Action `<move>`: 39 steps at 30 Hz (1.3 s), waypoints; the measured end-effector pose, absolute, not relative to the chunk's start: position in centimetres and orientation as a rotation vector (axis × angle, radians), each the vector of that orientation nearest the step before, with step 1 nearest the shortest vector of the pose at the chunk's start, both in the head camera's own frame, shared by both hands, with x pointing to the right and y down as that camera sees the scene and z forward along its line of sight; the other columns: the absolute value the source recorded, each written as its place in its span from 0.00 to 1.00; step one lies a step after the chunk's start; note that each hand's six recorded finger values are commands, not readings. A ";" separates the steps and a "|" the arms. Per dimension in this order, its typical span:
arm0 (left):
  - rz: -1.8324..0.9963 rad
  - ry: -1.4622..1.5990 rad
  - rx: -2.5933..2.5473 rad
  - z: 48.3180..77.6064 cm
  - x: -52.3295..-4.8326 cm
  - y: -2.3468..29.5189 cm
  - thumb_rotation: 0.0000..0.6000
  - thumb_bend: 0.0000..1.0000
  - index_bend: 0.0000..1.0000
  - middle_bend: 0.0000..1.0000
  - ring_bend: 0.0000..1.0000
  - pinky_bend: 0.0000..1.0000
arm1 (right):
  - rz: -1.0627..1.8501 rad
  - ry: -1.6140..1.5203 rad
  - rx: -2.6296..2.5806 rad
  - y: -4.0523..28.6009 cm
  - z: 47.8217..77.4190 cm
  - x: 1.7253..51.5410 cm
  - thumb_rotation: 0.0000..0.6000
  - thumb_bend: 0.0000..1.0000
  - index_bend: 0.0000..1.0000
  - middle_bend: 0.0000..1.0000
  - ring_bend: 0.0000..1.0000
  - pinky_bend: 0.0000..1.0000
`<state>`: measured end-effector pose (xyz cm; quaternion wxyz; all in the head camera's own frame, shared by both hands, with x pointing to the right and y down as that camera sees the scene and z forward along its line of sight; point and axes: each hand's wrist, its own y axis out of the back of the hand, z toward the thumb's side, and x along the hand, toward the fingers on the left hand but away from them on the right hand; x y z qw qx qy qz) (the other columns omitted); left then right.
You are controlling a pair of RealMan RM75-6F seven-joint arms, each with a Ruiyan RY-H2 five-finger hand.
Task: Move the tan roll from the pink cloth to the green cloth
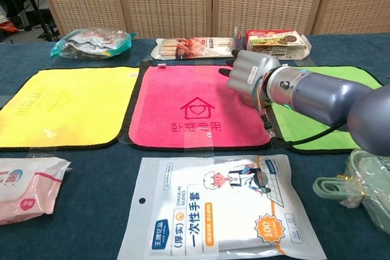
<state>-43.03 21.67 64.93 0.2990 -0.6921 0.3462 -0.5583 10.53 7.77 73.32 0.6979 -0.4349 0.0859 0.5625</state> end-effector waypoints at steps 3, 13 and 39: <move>-1.482 0.919 -1.838 64.9 -43.0 21.7 1.00 0.39 0.08 0.00 0.00 0.00 | 1.264 0.192 -0.965 7.7 73.3 11.1 1.00 0.50 0.23 0.00 0.00 0.05; -1.482 0.930 -1.829 64.7 -43.2 21.5 1.00 0.39 0.08 0.00 0.00 0.00 | 1.322 0.186 -0.956 7.3 73.3 13.8 1.00 0.49 0.23 0.00 0.00 0.05; -1.477 0.930 -1.830 64.6 -43.1 21.6 1.00 0.39 0.08 0.00 0.00 0.00 | 1.474 0.170 -0.929 6.4 73.4 20.0 1.00 0.49 0.23 0.00 0.00 0.05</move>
